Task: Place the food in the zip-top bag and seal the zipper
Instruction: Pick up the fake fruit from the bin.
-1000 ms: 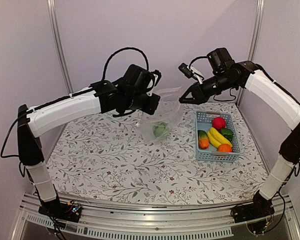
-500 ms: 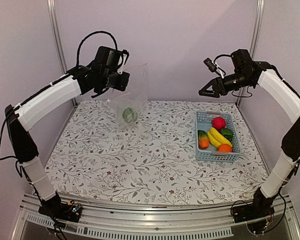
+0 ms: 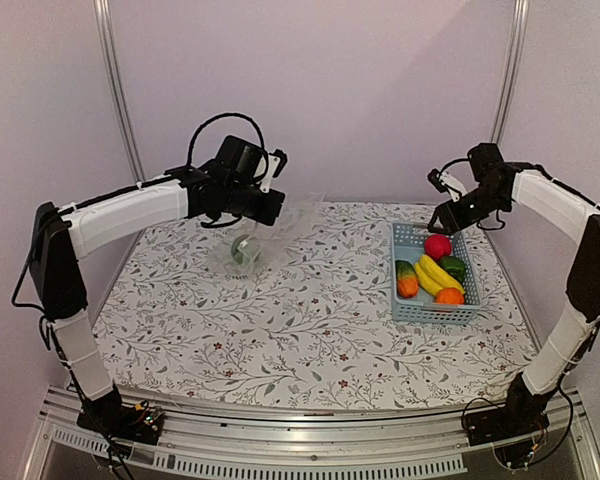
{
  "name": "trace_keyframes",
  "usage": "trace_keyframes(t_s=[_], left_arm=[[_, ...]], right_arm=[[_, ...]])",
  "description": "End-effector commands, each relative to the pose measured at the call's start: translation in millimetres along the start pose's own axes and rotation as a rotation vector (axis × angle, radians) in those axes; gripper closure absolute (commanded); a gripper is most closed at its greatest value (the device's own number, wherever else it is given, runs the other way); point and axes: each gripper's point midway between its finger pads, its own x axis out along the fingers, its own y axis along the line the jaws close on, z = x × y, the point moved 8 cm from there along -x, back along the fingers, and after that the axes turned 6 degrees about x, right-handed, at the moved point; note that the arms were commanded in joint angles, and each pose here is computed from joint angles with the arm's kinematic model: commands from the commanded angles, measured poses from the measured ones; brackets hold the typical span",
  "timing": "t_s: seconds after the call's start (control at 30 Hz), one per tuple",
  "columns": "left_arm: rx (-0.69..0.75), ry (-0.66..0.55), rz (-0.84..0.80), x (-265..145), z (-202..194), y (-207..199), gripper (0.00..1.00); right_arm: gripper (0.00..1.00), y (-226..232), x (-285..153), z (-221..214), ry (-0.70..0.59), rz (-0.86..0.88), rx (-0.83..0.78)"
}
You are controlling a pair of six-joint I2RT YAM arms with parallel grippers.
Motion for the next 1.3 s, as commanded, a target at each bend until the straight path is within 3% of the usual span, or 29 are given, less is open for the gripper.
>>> trace_keyframes(t_s=[0.0, 0.13, 0.83, 1.0, 1.27], left_arm=[[-0.010, -0.040, -0.069, -1.1, 5.1, -8.5, 1.00], [-0.017, -0.043, -0.083, -5.0, 5.5, -9.2, 1.00], [-0.031, -0.065, -0.148, -15.6, -1.0, -12.8, 1.00], [-0.019, -0.050, -0.147, -17.4, -0.2, -11.9, 1.00], [-0.018, -0.046, -0.134, -23.3, 1.4, -6.4, 1.00]], right_arm=[[0.44, -28.2, 27.6, -7.1, 0.045, -0.187, 0.007], [0.44, -42.1, 48.0, -5.0, 0.082, -0.228, 0.037], [0.17, -88.3, 127.2, -10.5, 0.229, -0.379, 0.099], [0.20, -93.4, 142.8, -17.4, 0.268, -0.377, 0.106], [0.41, -87.8, 120.4, -6.9, 0.230, -0.386, 0.084]])
